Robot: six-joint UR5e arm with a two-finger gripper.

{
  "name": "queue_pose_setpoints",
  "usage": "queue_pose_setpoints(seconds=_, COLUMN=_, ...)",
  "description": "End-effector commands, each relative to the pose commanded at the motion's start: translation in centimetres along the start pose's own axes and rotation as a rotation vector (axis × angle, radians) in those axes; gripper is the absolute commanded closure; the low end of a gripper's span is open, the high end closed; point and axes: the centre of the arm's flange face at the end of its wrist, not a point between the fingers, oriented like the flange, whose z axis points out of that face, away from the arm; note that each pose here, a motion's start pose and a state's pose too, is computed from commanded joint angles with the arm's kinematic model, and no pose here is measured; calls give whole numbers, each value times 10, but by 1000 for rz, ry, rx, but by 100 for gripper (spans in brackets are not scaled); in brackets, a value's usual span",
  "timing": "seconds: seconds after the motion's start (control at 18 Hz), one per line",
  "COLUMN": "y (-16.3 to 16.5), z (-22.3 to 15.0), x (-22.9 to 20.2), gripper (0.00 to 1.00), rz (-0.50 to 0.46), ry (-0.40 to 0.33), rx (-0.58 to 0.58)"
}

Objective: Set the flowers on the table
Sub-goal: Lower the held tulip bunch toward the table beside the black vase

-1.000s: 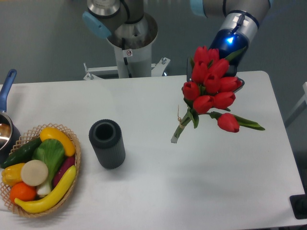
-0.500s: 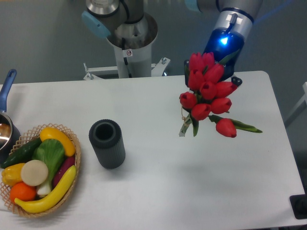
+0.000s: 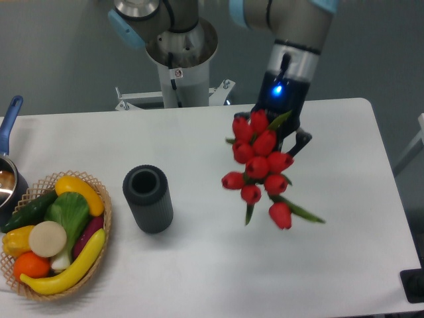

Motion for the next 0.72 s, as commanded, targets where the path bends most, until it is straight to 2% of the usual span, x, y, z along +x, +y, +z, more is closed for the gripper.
queue_pose_setpoints(seconds=0.33, y=15, z=30, x=-2, gripper=63, rz=71, ry=-40, rx=-208)
queue_pose_setpoints(seconds=0.56, y=33, z=67, x=-2, gripper=63, rz=101, ry=-36, rx=-358)
queue_pose_setpoints(seconds=0.72, y=40, z=98, x=4, gripper=63, rz=155, ry=-52, rx=-521)
